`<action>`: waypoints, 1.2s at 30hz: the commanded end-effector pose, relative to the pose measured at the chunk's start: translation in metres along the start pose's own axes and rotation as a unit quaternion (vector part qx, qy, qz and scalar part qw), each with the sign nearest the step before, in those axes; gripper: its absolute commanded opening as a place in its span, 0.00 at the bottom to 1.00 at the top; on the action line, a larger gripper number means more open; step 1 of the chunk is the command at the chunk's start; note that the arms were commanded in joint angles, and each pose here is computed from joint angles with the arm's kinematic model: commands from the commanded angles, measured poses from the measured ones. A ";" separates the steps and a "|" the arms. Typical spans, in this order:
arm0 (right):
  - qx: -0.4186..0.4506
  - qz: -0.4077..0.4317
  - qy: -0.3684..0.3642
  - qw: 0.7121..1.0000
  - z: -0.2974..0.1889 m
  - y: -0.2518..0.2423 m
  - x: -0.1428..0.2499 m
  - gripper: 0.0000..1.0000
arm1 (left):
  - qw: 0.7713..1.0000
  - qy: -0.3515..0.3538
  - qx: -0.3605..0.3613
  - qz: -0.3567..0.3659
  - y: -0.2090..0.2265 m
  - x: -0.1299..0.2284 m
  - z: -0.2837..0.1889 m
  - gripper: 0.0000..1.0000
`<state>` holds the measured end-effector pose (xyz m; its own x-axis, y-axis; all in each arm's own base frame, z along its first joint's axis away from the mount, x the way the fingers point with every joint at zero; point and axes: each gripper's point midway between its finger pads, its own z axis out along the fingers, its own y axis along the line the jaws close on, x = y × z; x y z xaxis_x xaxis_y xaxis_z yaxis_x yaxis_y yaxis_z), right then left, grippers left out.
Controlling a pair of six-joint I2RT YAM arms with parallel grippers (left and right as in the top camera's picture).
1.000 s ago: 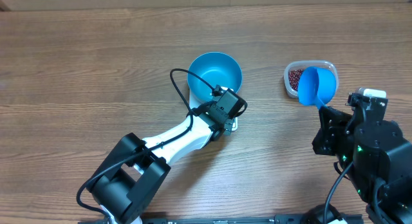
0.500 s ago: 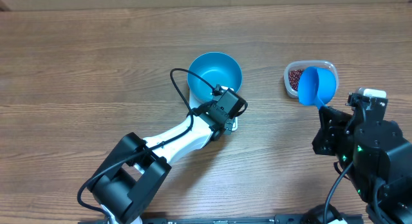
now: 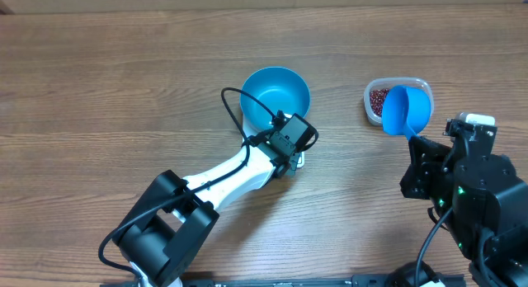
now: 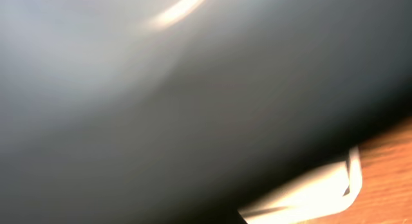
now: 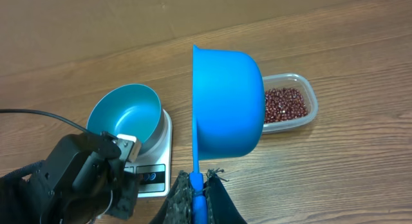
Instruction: Scoop item into bowl and weigh 150g on scale
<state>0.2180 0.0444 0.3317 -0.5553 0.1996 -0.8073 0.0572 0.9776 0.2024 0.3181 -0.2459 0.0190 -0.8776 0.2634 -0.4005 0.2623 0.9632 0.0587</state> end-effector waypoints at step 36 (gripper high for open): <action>0.004 -0.004 0.011 1.000 -0.006 -0.003 0.004 0.04 | 0.995 -0.080 0.060 0.012 0.059 -0.005 -0.217 0.04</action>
<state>0.2117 0.0425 0.3224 -0.5918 0.1847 -0.7847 0.0622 0.9810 0.1839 0.2471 -0.1853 0.2165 -0.7788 0.3411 -0.5263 0.3984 0.9172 0.0049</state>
